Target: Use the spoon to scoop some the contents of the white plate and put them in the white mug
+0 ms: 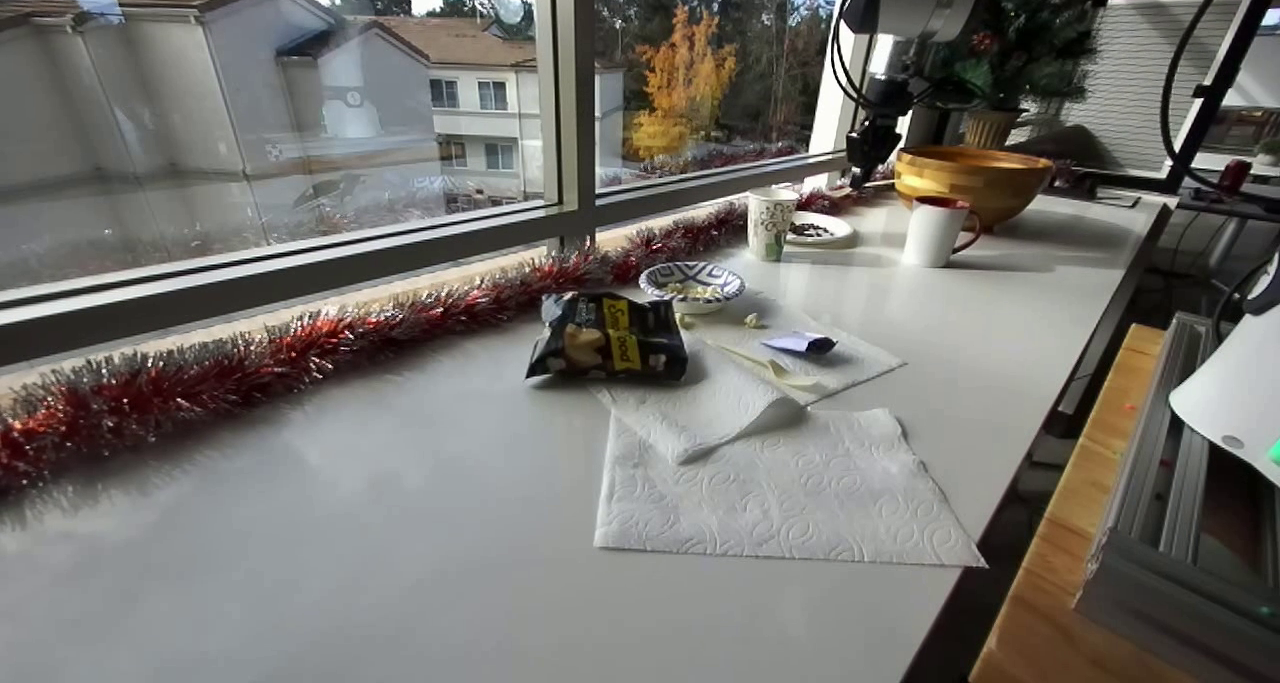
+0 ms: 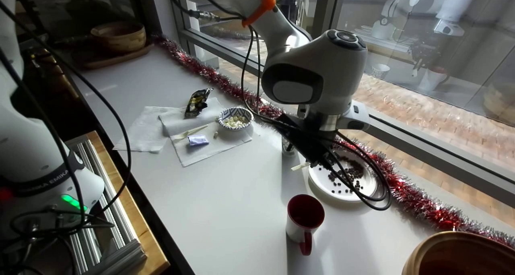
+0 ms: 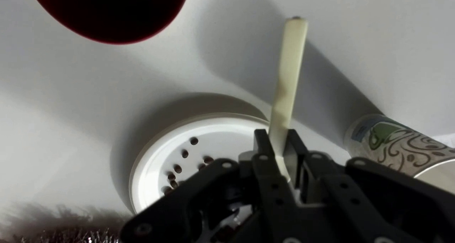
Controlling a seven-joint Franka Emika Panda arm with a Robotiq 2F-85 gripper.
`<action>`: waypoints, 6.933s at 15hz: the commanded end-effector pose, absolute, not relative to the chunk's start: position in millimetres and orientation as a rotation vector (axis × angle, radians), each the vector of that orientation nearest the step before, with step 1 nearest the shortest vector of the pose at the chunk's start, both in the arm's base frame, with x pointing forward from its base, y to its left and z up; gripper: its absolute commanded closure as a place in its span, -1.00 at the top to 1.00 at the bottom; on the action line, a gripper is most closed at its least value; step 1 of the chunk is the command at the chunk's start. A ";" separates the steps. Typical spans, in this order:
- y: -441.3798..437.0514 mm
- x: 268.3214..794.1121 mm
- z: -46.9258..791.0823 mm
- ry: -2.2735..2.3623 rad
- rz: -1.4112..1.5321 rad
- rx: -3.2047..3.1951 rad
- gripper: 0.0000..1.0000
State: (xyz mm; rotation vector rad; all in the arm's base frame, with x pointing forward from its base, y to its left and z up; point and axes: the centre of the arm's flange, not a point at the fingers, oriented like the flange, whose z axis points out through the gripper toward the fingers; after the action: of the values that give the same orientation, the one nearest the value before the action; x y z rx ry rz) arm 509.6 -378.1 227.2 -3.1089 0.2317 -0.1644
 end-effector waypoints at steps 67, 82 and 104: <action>-507.6 604.1 112.7 1.189 -0.152 -2.584 -0.93; -517.7 598.3 122.6 1.509 -0.079 -2.727 -0.93; -445.8 528.3 228.8 1.448 -0.234 -2.928 -0.93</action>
State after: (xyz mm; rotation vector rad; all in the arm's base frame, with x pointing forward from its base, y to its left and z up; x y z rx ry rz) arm 577.6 -497.8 207.9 -2.9100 1.4577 -0.2235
